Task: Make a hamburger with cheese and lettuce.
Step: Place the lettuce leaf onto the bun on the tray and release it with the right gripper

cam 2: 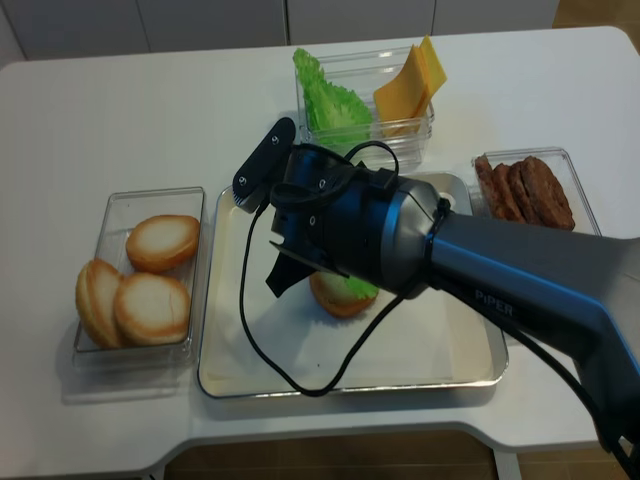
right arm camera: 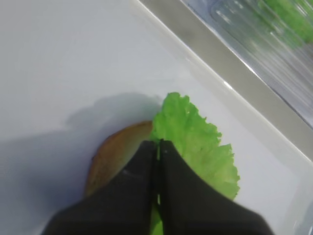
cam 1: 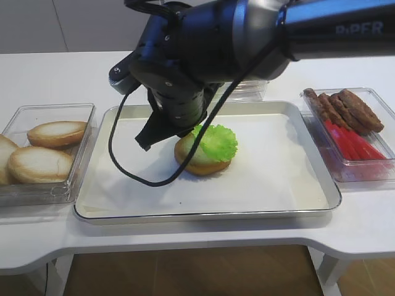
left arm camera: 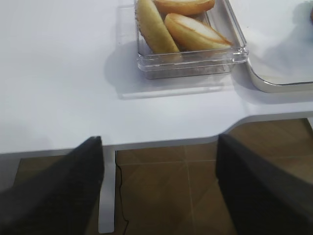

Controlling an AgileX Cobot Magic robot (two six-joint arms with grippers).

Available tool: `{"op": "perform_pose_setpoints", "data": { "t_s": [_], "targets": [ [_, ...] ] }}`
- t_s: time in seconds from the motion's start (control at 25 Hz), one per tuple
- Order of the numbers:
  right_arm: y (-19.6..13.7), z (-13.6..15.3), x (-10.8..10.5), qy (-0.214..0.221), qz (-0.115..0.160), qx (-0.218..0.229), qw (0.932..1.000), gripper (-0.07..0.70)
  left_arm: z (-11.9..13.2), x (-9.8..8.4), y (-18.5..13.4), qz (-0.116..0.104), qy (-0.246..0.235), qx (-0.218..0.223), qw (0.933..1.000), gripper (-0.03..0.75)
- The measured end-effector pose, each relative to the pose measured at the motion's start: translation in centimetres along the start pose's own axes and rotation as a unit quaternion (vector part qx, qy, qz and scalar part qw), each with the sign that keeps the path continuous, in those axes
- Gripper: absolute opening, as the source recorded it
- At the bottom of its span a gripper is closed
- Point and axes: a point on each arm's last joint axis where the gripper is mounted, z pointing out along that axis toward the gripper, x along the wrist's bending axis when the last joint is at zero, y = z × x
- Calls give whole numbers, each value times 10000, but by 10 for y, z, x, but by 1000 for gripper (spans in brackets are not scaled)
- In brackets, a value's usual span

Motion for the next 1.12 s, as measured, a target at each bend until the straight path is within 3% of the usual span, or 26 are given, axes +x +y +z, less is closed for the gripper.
{"op": "perform_pose_setpoints", "data": {
  "t_s": [0.52, 1.12],
  "targets": [
    [-8, 22, 13, 119, 19, 355, 9993, 6, 0, 0, 0, 0, 0, 0, 10000, 532],
    [-8, 23, 16, 238, 123, 373, 9989, 49, 0, 0, 0, 0, 0, 0, 10000, 532]
  ]
}}
